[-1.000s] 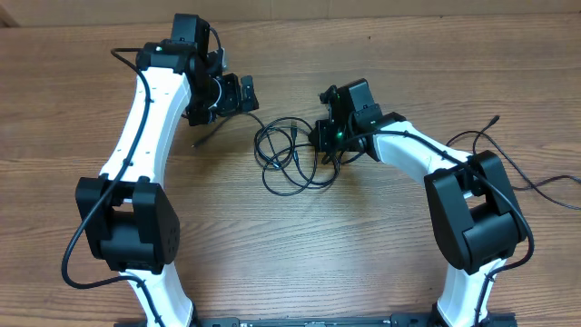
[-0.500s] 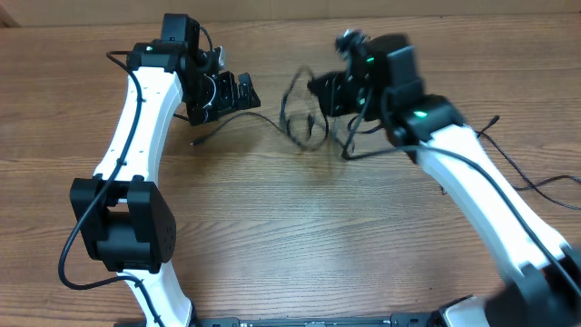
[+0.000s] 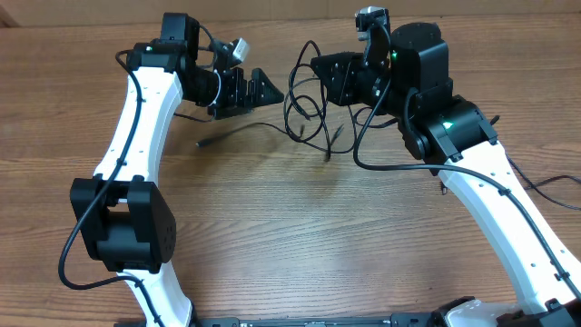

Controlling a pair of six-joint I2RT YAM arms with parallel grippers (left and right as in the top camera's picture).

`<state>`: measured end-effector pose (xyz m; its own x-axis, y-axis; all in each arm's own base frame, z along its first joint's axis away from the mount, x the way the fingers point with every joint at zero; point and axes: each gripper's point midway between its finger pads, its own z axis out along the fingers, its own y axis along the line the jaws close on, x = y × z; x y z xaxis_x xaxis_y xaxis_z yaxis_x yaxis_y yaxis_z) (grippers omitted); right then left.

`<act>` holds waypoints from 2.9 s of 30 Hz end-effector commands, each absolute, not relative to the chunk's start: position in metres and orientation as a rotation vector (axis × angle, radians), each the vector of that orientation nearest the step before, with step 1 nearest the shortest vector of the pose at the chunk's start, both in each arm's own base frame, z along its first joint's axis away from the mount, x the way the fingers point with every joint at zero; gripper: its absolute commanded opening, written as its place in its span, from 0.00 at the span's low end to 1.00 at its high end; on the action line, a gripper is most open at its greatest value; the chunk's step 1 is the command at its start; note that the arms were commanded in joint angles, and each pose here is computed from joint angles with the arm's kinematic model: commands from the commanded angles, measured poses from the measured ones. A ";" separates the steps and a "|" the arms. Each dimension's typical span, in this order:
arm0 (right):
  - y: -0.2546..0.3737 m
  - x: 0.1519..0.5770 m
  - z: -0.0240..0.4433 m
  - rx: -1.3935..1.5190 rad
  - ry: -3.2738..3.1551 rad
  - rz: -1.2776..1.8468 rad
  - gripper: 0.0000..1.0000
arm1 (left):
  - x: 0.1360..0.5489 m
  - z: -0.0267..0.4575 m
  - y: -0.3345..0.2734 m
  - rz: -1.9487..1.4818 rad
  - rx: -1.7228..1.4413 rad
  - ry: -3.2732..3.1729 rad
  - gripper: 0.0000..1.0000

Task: Untangle cables

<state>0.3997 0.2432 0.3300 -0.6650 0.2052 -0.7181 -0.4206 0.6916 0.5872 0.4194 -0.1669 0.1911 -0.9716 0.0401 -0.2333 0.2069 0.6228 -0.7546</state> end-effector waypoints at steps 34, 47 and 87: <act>0.216 0.319 0.497 -0.286 1.587 1.054 0.04 | 0.421 0.035 -0.116 -0.473 -0.151 3.153 0.31; 0.187 0.311 0.530 -0.250 1.449 0.873 0.04 | 0.415 0.012 -0.079 -0.338 -0.258 3.226 0.41; 0.183 0.329 0.467 -0.236 1.696 0.741 0.04 | 0.459 0.135 -0.105 -0.820 0.006 2.869 0.81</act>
